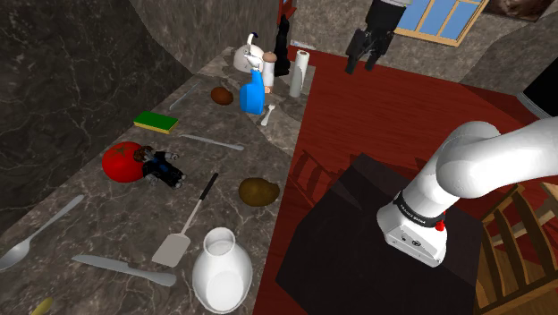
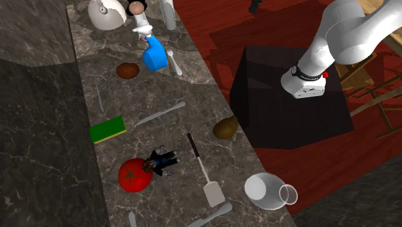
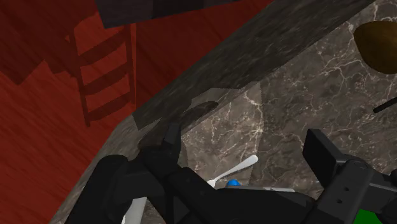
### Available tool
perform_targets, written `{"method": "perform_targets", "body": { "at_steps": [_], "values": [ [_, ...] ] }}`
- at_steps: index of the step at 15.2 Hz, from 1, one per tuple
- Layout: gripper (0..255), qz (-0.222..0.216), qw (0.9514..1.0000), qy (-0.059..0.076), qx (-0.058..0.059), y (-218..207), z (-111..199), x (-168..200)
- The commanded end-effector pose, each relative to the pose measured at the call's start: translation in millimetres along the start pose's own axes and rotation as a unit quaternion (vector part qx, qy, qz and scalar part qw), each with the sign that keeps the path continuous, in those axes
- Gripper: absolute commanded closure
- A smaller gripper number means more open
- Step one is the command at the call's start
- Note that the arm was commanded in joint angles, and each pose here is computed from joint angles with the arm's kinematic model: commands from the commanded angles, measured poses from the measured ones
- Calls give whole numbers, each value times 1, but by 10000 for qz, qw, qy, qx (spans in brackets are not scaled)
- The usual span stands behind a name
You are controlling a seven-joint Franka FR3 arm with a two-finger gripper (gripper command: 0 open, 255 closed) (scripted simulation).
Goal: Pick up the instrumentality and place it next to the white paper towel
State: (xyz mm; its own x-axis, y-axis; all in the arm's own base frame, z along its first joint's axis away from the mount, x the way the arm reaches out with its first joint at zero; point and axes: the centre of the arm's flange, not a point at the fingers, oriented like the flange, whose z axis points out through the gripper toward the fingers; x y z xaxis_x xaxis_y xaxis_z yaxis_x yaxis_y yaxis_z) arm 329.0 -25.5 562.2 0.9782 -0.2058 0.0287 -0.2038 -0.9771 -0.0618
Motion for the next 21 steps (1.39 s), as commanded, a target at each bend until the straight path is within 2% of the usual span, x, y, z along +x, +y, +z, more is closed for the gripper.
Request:
{"method": "perform_targets", "body": {
  "at_steps": [1, 6, 11, 16, 21],
  "values": [
    [0, 0, 10000, 0, 0, 0, 0, 0],
    [0, 470, 9989, 32, -47, -55, 32, -23],
    [0, 940, 9955, 64, -95, -111, 65, -41],
    [0, 1407, 9899, 96, -142, -168, 99, -53],
    [0, 1871, 9821, 127, -188, -226, 133, -59]
  ]
}}
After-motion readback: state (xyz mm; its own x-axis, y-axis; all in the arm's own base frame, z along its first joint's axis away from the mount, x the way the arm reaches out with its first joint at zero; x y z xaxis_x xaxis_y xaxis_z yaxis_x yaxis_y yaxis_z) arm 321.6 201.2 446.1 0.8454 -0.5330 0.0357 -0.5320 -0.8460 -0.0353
